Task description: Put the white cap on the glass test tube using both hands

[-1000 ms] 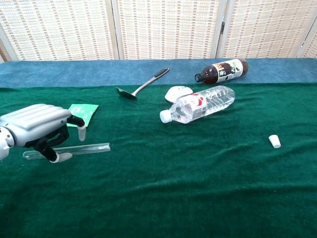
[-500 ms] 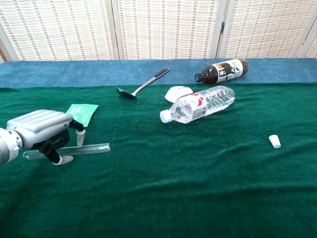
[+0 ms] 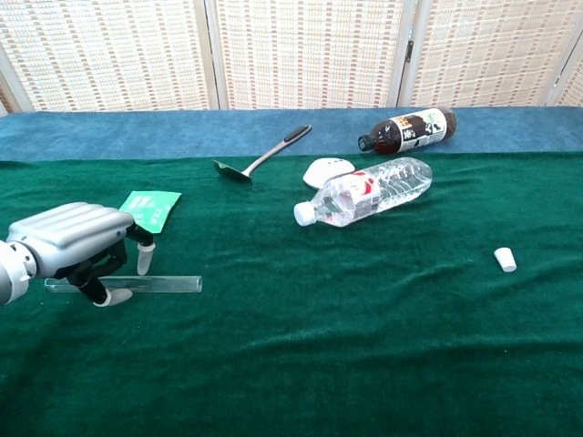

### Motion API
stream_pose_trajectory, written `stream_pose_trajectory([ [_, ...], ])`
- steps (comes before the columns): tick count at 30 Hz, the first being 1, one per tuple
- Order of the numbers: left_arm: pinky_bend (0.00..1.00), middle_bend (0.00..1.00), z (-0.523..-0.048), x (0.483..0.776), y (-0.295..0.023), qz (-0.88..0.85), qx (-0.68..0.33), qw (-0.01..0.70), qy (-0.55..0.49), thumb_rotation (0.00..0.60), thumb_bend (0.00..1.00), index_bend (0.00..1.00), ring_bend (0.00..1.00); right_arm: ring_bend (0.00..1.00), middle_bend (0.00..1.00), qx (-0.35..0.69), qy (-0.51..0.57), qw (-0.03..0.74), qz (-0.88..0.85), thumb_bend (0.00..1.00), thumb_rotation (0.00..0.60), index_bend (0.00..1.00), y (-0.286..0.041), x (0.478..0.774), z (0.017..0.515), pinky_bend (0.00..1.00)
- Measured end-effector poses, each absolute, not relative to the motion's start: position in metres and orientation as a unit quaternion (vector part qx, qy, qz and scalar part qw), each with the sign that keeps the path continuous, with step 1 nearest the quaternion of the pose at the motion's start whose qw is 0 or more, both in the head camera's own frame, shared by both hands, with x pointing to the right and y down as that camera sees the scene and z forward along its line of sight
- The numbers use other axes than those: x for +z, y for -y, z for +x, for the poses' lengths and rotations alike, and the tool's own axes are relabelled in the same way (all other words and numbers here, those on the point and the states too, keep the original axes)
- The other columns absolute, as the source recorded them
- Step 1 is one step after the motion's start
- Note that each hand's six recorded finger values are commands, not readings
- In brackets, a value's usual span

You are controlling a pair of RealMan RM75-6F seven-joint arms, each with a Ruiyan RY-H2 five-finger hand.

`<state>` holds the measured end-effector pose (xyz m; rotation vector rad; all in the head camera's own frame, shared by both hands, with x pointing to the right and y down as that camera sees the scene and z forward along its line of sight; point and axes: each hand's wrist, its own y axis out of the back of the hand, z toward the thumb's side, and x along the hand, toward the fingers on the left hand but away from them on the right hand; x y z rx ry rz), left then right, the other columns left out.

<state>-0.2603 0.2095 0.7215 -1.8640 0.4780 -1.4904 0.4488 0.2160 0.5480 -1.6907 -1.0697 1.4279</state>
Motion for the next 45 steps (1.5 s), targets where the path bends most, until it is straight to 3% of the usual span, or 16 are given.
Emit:
stream_pose_trajectory([
  [19, 0.82, 0.94, -0.264, 0.726, -0.212, -0.717, -0.579, 0.341, -0.187, 0.600, 0.35, 0.56, 0.93, 0.00, 0.00, 0.549, 0.406, 0.333, -0.649, 0.52, 0.600, 0.00, -0.215, 0.551, 0.447, 0.00],
  [30, 0.86, 0.98, -0.263, 0.722, -0.208, -0.725, -0.566, 0.331, -0.212, 0.600, 0.44, 0.66, 0.96, 0.00, 0.00, 0.548, 0.406, 0.334, -0.651, 0.52, 0.600, 0.00, -0.215, 0.551, 0.446, 0.00],
  [37, 0.86, 0.98, -0.263, 0.710, -0.204, -0.736, -0.547, 0.326, -0.232, 0.600, 0.47, 0.67, 0.97, 0.14, 0.05, 0.547, 0.403, 0.344, -0.648, 0.52, 0.600, 0.00, -0.214, 0.549, 0.443, 0.00],
  [40, 0.86, 0.98, -0.263, 0.698, -0.202, -0.744, -0.530, 0.329, -0.242, 0.600, 0.47, 0.67, 0.97, 0.29, 0.16, 0.553, 0.392, 0.346, -0.649, 0.52, 0.600, 0.00, -0.214, 0.551, 0.440, 0.12],
  [45, 0.86, 0.98, -0.259, 0.683, -0.203, -0.751, -0.510, 0.336, -0.251, 0.600, 0.47, 0.67, 0.97, 0.64, 0.39, 0.561, 0.363, 0.344, -0.660, 0.54, 0.600, 0.00, -0.211, 0.561, 0.430, 0.55],
])
